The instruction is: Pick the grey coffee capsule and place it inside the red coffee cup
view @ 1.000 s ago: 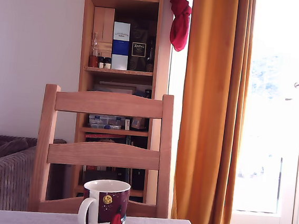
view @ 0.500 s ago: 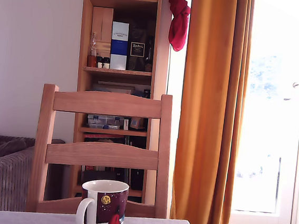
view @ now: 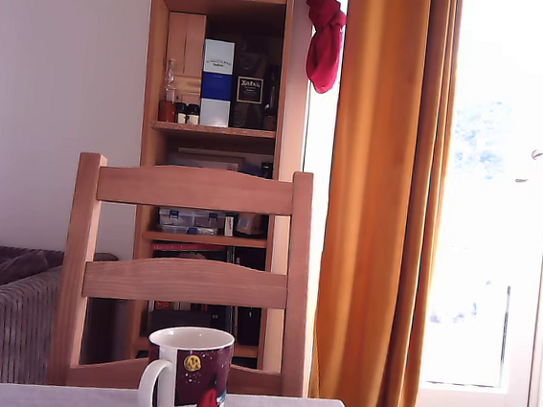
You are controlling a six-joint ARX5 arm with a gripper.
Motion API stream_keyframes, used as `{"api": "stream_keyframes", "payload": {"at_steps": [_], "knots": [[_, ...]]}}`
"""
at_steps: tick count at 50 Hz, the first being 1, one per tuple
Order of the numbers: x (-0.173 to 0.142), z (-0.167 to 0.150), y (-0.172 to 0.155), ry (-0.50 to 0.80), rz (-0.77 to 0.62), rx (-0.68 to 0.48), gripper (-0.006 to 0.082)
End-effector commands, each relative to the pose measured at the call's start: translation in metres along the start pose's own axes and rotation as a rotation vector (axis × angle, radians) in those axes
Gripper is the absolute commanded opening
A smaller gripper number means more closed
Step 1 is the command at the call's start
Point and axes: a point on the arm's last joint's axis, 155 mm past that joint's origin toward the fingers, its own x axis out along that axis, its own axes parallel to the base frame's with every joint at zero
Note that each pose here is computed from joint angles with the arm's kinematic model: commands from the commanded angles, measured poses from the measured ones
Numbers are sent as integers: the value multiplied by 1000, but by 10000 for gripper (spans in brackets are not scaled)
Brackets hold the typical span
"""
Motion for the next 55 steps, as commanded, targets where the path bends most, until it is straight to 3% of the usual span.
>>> {"api": "stream_keyframes", "payload": {"at_steps": [1,25,55], "knots": [[8,-3,3,49,25,11,657],[68,-23,26,338,170,140,686],[123,-55,53,459,194,160,685]]}}
